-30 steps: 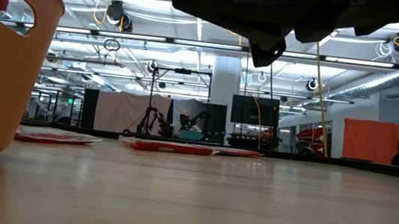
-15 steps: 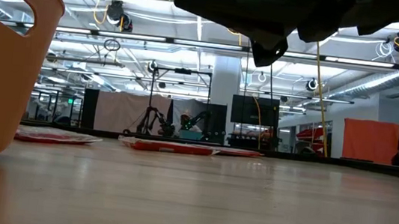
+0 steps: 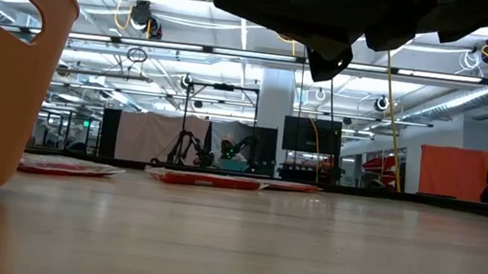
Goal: Sort popcorn bags into baskets
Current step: Put the popcorn bag into the orange bin
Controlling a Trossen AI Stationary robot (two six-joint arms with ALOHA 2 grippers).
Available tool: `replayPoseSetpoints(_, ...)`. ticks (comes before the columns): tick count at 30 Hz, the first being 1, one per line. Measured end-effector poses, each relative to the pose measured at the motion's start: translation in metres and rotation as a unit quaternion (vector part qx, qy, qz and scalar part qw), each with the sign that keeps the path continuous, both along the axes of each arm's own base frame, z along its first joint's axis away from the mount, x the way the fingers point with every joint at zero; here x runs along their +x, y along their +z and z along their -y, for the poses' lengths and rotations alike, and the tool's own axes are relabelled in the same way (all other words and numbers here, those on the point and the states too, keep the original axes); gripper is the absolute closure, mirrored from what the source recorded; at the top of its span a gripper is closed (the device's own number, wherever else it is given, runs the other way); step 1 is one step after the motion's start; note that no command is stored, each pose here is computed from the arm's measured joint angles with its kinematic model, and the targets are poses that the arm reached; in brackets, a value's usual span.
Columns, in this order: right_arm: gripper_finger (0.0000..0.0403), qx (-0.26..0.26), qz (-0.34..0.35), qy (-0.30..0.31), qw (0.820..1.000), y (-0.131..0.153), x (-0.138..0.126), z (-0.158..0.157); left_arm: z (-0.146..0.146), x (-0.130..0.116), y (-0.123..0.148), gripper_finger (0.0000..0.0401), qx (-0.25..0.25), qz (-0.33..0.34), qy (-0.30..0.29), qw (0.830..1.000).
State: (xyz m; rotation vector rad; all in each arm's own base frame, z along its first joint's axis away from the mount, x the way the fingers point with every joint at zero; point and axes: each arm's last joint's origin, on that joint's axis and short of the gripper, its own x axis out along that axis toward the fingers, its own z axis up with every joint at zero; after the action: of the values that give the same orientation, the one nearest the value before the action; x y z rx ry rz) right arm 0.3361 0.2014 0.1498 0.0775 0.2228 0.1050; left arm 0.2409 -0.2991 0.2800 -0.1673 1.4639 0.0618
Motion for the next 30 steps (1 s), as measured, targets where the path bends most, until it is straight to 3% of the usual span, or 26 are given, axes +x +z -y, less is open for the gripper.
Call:
replayPoseSetpoints(6,0.0399,-0.001,0.000,0.000,1.000,0.000,0.000,0.000,0.006,0.003,0.001,0.0269,-0.040,0.003,-0.005,0.999)
replayPoseSetpoints(14,0.0399,-0.005,-0.002,0.001,1.000,0.000,0.000,0.000,0.000,-0.001,-0.001,0.0219,-0.012,-0.019,0.028,0.999)
replayPoseSetpoints(20,0.0399,-0.006,-0.004,0.001,1.000,-0.001,0.000,0.000,0.002,0.000,-0.001,0.0180,-0.024,-0.019,0.019,0.999)
replayPoseSetpoints(25,0.0399,-0.005,-0.006,0.001,1.000,-0.001,0.000,0.000,-0.001,0.000,-0.002,0.0193,0.000,-0.013,-0.008,1.000)
replayPoseSetpoints(30,0.0399,-0.002,-0.007,0.003,1.000,-0.001,-0.002,-0.002,-0.009,-0.001,-0.002,0.0236,0.070,0.016,-0.046,0.996)
